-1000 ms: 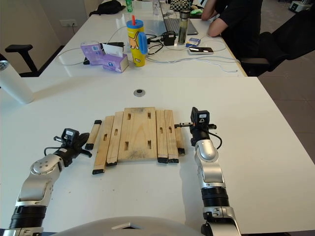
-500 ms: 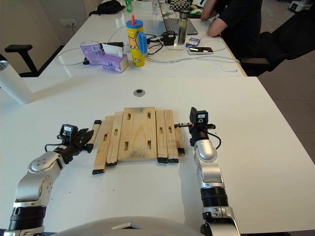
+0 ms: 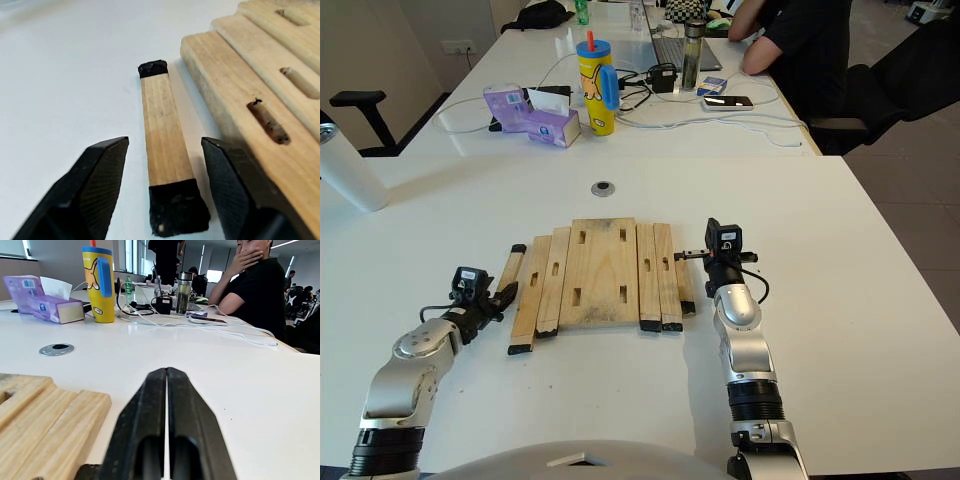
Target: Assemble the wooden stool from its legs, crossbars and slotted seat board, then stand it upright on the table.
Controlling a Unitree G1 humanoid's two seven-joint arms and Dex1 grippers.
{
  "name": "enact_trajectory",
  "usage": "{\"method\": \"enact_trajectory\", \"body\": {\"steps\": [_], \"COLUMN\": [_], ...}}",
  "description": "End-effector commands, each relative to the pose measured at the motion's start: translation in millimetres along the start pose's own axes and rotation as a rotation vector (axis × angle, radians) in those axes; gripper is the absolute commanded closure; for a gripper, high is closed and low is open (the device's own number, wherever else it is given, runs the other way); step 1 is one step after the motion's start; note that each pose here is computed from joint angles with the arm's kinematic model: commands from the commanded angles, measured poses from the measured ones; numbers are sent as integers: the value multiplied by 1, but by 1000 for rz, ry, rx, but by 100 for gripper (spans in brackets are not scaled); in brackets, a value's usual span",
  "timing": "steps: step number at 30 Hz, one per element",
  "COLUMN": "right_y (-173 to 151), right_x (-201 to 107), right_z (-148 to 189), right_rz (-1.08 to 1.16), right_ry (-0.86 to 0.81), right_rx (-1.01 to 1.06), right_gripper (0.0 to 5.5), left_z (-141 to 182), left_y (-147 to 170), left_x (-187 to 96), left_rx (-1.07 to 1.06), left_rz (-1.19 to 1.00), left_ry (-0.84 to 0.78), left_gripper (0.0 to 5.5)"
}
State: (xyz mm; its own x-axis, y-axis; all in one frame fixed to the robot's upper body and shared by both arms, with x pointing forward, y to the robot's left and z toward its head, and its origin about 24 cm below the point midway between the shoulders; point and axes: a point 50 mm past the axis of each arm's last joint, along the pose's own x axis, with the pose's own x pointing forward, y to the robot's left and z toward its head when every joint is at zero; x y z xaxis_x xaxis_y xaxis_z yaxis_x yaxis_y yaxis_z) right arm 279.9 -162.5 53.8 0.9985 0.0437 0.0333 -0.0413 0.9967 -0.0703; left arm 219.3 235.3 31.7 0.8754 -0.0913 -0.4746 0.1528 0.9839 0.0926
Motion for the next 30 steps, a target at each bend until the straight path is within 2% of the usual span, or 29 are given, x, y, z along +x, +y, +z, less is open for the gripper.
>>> {"method": "enact_trajectory", "body": {"steps": [1,5,9,13,17,21,26,30], "right_y": [0,0,0,2,12,53,55,58], "right_x": [1,3,4,7,10,1,-3,1], "right_z": [3,4,5,12,25,55,62,70], "right_rz": [0,7,11,31,130,508,565,604], "right_ry": [-9,-9,-12,-29,-31,50,140,181], "right_rx": [-6,-7,-10,13,177,684,914,1023], "right_gripper": [550,550,550,550,550,480,405,348], "left_z": [-5,-3,2,29,50,69,69,71], "left_y": [2,2,0,1,-5,-43,-67,-80], "left_x": [1,0,1,2,-1,-5,-7,-6], "left_rx": [-27,-31,-10,32,62,124,186,209], "left_rz": [30,40,41,66,29,-244,-365,-422], "left_ry": [41,34,-2,-197,-369,-526,-577,-606], "left_gripper": [346,414,417,417,417,417,417,417]}}
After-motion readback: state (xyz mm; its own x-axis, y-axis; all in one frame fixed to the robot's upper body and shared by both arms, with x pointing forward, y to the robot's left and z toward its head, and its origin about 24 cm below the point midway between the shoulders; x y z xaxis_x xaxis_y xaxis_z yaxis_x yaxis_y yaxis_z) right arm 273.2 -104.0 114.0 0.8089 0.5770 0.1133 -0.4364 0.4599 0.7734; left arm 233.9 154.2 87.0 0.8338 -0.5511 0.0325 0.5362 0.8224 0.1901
